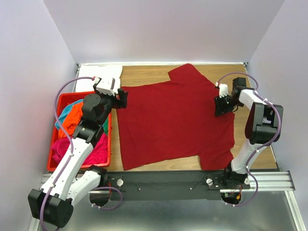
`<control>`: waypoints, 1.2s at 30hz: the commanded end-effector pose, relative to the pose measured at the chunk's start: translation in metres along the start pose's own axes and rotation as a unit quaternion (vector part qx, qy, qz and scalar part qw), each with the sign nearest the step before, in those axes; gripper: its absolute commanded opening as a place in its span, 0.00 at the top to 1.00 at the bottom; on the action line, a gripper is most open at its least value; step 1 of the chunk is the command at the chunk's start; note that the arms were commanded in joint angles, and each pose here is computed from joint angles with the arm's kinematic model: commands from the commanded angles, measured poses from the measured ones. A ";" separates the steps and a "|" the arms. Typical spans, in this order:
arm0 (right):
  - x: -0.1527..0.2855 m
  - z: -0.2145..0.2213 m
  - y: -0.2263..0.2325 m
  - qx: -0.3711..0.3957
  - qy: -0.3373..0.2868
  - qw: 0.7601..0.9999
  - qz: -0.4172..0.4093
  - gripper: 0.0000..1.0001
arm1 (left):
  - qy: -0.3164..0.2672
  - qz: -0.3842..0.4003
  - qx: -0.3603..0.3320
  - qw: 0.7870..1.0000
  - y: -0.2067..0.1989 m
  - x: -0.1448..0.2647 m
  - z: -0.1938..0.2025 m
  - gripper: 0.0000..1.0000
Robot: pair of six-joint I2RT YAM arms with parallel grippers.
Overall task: Fold and stack the t-shirts
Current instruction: Flatten the tshirt out
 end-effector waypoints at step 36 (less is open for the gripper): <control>0.072 -0.017 -0.025 -0.040 -0.049 0.998 -0.006 0.45 | 0.179 0.085 0.113 0.974 -0.013 -0.104 0.085 0.23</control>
Point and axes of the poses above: each gripper's point midway between its finger pads, its own x axis back along the fingers, its own y axis along the line the jaws close on, z = x × y, the point moved 3 cm from there along x, back along the fingers, and after that the axes turned 11 degrees about -x, right-handed, at the moved point
